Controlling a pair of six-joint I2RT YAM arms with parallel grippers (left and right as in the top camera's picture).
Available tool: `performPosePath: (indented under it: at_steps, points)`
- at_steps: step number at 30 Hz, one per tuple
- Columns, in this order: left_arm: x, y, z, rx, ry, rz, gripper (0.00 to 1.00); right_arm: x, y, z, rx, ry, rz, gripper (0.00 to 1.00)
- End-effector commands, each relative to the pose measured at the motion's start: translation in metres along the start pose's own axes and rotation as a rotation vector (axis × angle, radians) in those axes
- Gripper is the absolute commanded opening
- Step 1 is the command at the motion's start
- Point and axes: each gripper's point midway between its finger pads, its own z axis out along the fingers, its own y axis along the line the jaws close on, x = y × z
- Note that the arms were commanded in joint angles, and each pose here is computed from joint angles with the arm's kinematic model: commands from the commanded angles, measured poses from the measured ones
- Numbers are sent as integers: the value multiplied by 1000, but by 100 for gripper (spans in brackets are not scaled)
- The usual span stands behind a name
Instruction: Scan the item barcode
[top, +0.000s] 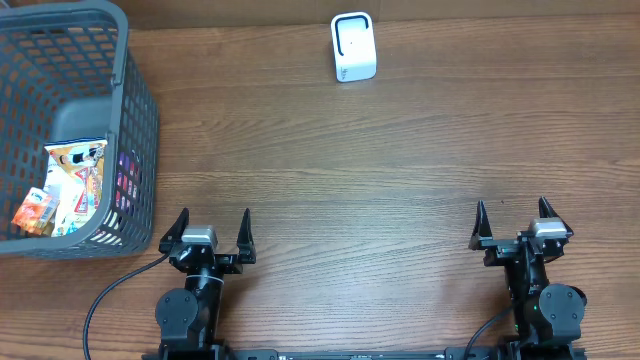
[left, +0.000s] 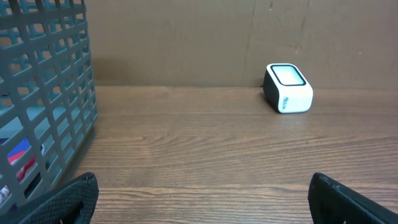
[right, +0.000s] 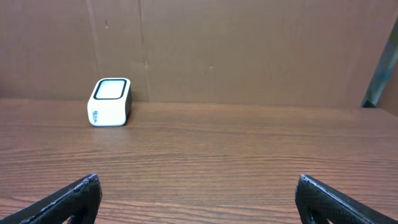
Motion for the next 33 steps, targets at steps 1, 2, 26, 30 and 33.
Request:
performPosePath:
  at_steps: [1, 2, 26, 30, 33]
  points:
    - [0, -5, 0, 27, -6, 6, 100, 1, -2, 0, 11, -6, 2, 100]
    - [-1, -11, -1, 61, -8, -28, 100, 1, -2, 0, 11, -6, 2, 100]
    - [-217, -58, -58, 269, -110, 44, 100, 1, -2, 0, 11, -6, 2, 100]
    - [-239, -85, -55, 428, 80, 102, 100, 1, -2, 0, 11, -6, 2, 100]
    - [-259, -78, -39, 386, 135, 132, 100, 1, -2, 0, 11, -6, 2, 100]
